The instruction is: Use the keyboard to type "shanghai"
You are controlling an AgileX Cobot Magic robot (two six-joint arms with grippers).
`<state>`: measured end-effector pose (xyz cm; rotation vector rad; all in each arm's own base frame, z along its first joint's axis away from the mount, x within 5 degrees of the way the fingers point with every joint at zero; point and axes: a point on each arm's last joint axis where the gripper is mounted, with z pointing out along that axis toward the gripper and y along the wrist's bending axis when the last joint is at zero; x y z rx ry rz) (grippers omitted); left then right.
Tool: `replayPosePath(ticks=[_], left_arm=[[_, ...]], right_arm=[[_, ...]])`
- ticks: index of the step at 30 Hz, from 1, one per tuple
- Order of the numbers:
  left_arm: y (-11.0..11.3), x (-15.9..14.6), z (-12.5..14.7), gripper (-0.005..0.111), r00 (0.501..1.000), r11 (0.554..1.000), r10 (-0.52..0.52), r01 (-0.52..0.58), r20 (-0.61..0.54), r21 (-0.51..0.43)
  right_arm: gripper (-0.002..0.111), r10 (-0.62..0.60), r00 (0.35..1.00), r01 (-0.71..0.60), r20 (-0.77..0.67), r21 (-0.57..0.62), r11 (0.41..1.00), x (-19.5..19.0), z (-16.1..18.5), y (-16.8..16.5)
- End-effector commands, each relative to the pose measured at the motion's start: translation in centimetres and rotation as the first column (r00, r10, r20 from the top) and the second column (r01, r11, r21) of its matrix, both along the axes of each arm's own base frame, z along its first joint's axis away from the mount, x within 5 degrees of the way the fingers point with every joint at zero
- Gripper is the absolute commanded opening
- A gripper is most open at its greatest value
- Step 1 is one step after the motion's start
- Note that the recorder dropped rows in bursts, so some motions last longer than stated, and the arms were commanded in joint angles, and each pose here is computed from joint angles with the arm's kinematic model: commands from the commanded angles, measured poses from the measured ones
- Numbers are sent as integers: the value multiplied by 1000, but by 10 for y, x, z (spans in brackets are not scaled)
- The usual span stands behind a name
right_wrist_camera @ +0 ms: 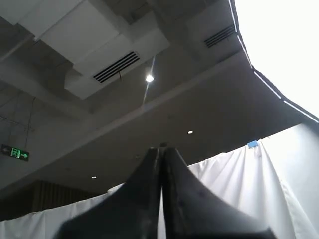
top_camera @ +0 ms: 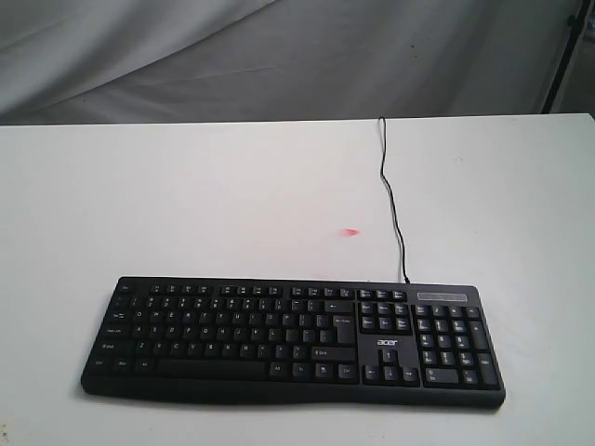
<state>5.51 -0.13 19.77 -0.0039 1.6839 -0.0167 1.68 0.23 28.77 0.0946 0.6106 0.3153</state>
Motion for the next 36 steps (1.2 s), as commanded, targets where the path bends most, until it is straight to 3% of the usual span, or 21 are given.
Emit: replayPosePath(ticks=[1,7,14,17,23,26,30,36], left_arm=[[0,0,0,1,1000,1000,-4,4,-1,-5],[0,0,0,1,1000,1000,-4,4,-1,-5],[0,0,0,1,1000,1000,-4,4,-1,-5],[0,0,0,1,1000,1000,-4,4,-1,-5],[0,0,0,1,1000,1000,-4,4,-1,-5],[0,0,0,1,1000,1000,-4,4,-1,-5],[0,0,0,1,1000,1000,-4,4,-1,-5],[0,0,0,1,1000,1000,-4,4,-1,-5]], right_arm=[[0,-5,997,5,-71,-9,1000,-5,32,1],[0,-91,972,77,-215,-73,994,-18,94,2],[0,-108,955,91,-277,-72,993,2,162,-1],[0,-190,915,147,-356,-146,978,21,190,-4],[0,-309,774,173,-552,-285,943,72,226,-9],[0,-348,740,135,-575,-380,915,87,244,-4],[0,-404,690,12,-601,-548,837,106,264,8],[0,-386,589,-249,-710,-614,749,150,278,26]])
